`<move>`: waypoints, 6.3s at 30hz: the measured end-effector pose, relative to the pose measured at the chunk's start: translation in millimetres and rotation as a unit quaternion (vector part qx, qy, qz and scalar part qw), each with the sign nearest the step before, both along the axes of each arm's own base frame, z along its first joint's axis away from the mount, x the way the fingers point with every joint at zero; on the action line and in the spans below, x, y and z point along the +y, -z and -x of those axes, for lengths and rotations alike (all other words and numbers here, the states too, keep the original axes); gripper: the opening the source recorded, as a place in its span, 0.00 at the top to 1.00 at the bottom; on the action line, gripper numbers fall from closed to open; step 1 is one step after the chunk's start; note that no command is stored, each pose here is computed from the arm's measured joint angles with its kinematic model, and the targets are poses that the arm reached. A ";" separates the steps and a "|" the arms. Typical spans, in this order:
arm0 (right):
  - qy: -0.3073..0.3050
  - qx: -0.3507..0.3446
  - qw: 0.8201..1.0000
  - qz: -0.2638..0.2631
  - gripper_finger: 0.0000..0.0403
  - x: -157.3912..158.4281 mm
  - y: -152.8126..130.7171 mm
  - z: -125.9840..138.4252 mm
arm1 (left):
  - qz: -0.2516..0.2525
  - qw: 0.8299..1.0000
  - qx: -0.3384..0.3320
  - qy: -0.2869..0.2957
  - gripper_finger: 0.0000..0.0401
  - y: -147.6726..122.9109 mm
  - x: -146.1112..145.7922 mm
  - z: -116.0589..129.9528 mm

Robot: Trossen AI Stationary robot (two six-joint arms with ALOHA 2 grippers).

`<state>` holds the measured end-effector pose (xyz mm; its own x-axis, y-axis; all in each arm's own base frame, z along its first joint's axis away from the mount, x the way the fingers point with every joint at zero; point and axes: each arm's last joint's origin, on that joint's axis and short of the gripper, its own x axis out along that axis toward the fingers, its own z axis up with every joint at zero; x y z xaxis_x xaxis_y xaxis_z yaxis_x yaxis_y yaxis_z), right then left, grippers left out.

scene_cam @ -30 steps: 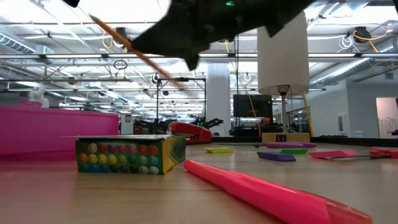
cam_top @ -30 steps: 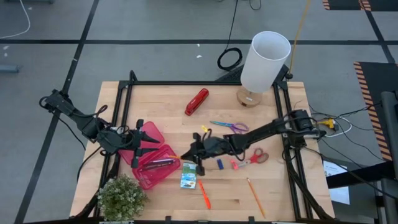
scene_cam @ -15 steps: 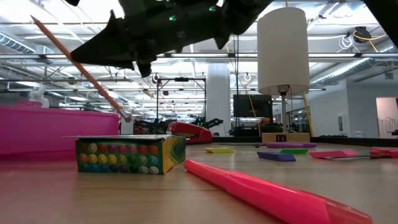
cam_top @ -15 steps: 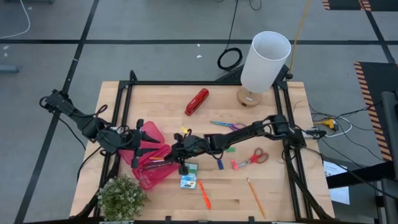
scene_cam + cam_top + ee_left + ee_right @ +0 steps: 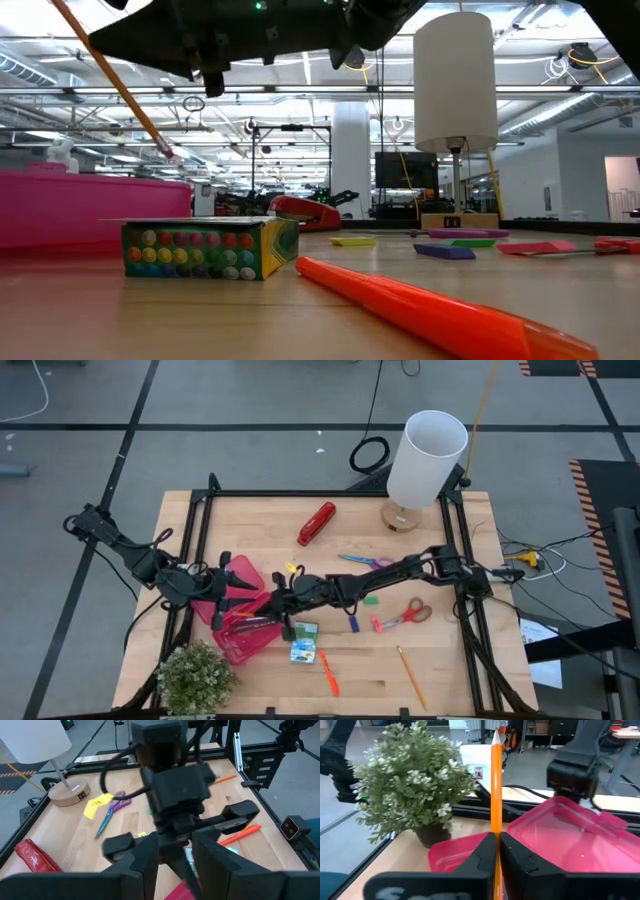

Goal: Pack school essentials
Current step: Put the orange pencil into the red supply box, then put the orange pen into the red supply box

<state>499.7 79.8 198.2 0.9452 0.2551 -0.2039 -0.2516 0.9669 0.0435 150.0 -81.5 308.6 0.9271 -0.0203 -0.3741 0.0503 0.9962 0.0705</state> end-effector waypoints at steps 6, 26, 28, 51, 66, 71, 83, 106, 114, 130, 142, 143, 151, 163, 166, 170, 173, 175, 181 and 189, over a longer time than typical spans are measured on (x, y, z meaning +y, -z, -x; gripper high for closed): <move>0.001 0.008 1.000 0.002 0.97 0.4 23.6 -5.4 | 0.000 1.000 0.000 0.000 0.70 0.0 0.0 0.0; 0.003 0.041 0.999 -0.002 0.58 0.1 6.0 2.5 | 0.001 1.000 -0.001 0.000 0.70 -0.3 -0.1 -0.1; 0.001 0.072 0.997 0.001 0.57 2.1 -6.9 10.8 | 0.001 1.000 -0.001 0.000 0.70 -0.3 -0.1 -0.1; 0.148 0.248 0.957 -0.013 0.59 90.7 -7.8 187.7 | 0.067 0.997 0.029 -0.021 0.70 11.7 -11.5 -15.8; 0.202 0.250 0.945 -0.055 0.59 74.5 42.0 265.6 | -0.019 0.989 0.127 0.069 0.70 24.0 -58.8 -80.2; 0.191 0.252 0.947 -0.046 0.59 79.0 44.0 271.4 | -0.052 0.980 0.161 0.106 0.69 32.8 -79.6 -109.4; 0.169 0.231 0.957 -0.052 0.59 104.1 42.1 290.1 | -0.168 0.957 0.184 0.151 0.51 58.8 -115.9 -173.0; 0.194 0.182 0.962 -0.060 0.59 121.2 39.6 308.6 | -0.119 0.944 0.216 0.217 0.32 93.2 -109.5 -197.0; 0.192 0.181 0.963 -0.053 0.59 121.3 39.5 308.6 | -0.143 0.928 0.218 0.265 0.32 121.7 -115.3 -210.1; 0.189 0.180 0.964 -0.048 0.59 121.3 39.4 308.5 | -0.177 0.905 0.253 0.292 0.53 167.9 -124.0 -240.9; 0.185 0.179 0.966 -0.035 0.59 121.3 39.4 308.5 | -0.181 0.893 0.276 0.306 0.68 184.9 -116.7 -245.7; 0.185 0.179 0.966 -0.035 0.59 121.3 39.4 308.5 | -0.184 0.891 0.277 0.308 0.69 185.4 -116.7 -245.2; 0.185 0.179 0.966 -0.036 0.59 121.3 39.4 308.5 | -0.201 0.878 0.276 0.335 0.83 189.1 -115.4 -245.0; 0.188 0.180 0.965 -0.044 0.59 121.3 39.4 308.5 | -0.219 0.878 0.255 0.341 0.91 187.8 -116.0 -247.5; 0.188 0.180 0.965 -0.044 0.59 121.3 39.4 308.5 | -0.213 0.882 0.253 0.336 0.90 184.0 -115.9 -247.0; 0.188 0.180 0.964 -0.044 0.59 121.3 39.4 308.5 | -0.201 0.890 0.257 0.319 0.91 174.8 -113.7 -244.5; 0.188 0.180 0.964 -0.044 0.59 121.3 39.4 308.6 | -0.195 0.900 0.246 0.303 0.92 161.2 -112.0 -243.6; 0.188 0.180 0.964 -0.044 0.59 121.3 39.4 308.6 | -0.192 0.908 0.234 0.291 0.92 150.9 -111.8 -243.5; 0.189 0.182 0.964 -0.045 0.59 121.2 39.8 308.8 | -0.183 0.925 0.216 0.253 0.90 120.6 -107.3 -237.3; 0.189 0.182 0.964 -0.046 0.59 121.2 39.7 308.8 | -0.150 0.943 0.270 0.125 0.89 72.8 -87.5 -205.8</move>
<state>190.9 201.0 158.4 0.8445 -0.0616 -0.5320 0.1667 0.9743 0.1517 355.8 -169.0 235.8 0.5808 -0.0319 -0.8134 0.3898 0.8881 0.2435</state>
